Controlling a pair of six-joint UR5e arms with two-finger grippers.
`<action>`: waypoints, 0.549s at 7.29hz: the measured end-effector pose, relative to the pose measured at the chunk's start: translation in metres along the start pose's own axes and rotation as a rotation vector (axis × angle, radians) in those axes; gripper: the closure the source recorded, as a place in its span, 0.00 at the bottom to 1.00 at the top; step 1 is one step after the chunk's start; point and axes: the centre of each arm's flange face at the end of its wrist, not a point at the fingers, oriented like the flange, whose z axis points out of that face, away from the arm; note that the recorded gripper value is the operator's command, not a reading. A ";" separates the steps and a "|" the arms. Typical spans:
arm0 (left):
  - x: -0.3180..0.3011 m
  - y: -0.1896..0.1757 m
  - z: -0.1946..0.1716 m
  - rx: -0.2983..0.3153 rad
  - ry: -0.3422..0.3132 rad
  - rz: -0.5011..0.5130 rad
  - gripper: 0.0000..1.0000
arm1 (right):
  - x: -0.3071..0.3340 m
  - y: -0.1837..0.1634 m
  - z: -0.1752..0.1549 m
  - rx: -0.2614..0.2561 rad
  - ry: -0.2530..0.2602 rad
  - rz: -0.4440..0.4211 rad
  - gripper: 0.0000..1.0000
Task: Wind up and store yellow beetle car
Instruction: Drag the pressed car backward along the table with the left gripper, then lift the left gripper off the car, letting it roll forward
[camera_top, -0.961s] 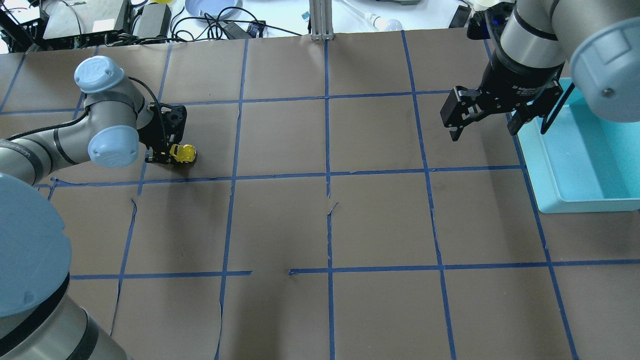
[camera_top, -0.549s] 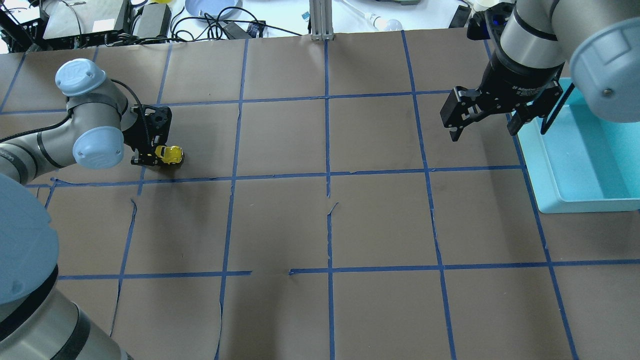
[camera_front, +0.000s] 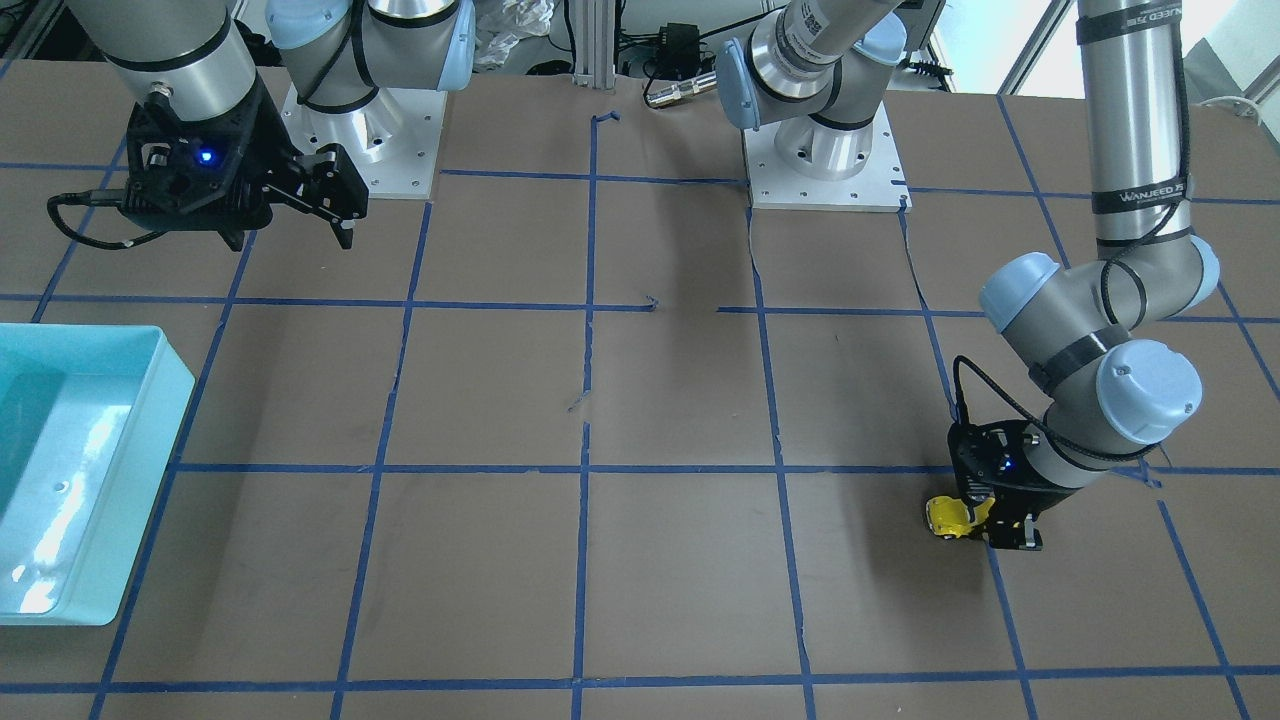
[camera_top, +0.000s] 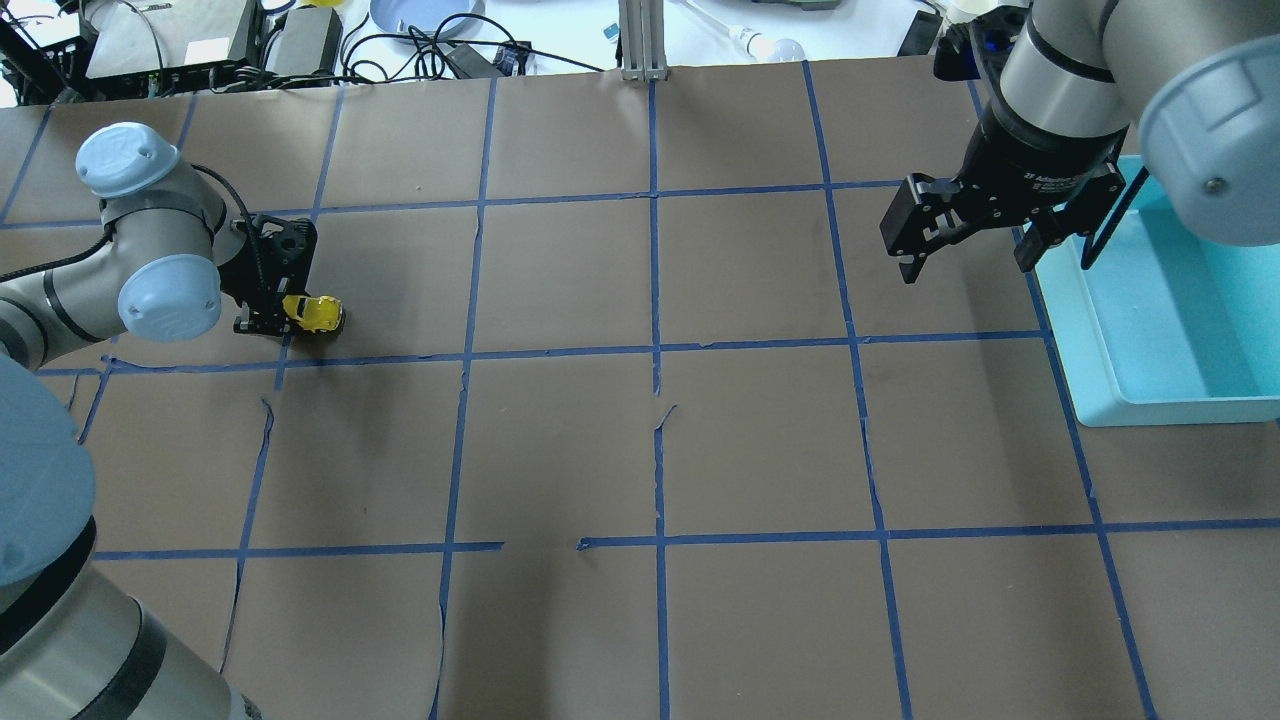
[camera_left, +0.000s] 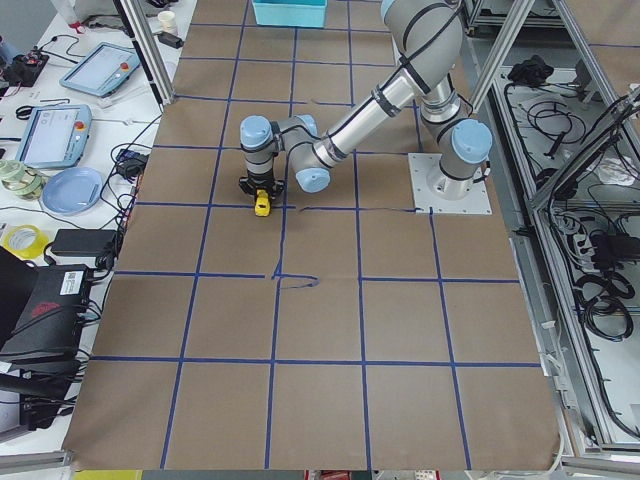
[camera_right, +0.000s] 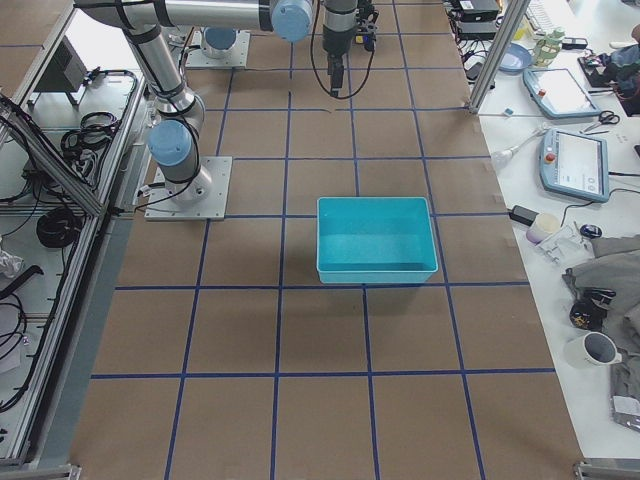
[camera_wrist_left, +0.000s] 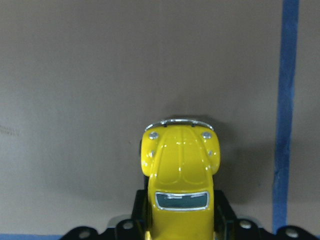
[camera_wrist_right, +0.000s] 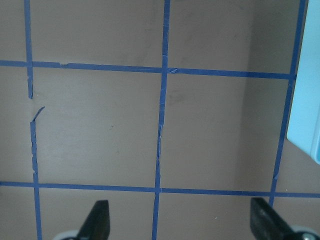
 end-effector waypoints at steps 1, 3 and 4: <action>0.002 0.008 0.000 -0.001 0.000 0.001 0.83 | 0.000 0.000 0.000 0.000 0.000 0.000 0.00; 0.004 0.020 0.000 -0.002 0.001 0.005 0.77 | 0.000 0.000 0.000 0.000 0.000 0.000 0.00; 0.006 0.025 0.000 -0.002 0.002 -0.001 0.58 | 0.000 0.000 0.000 0.000 0.000 0.000 0.00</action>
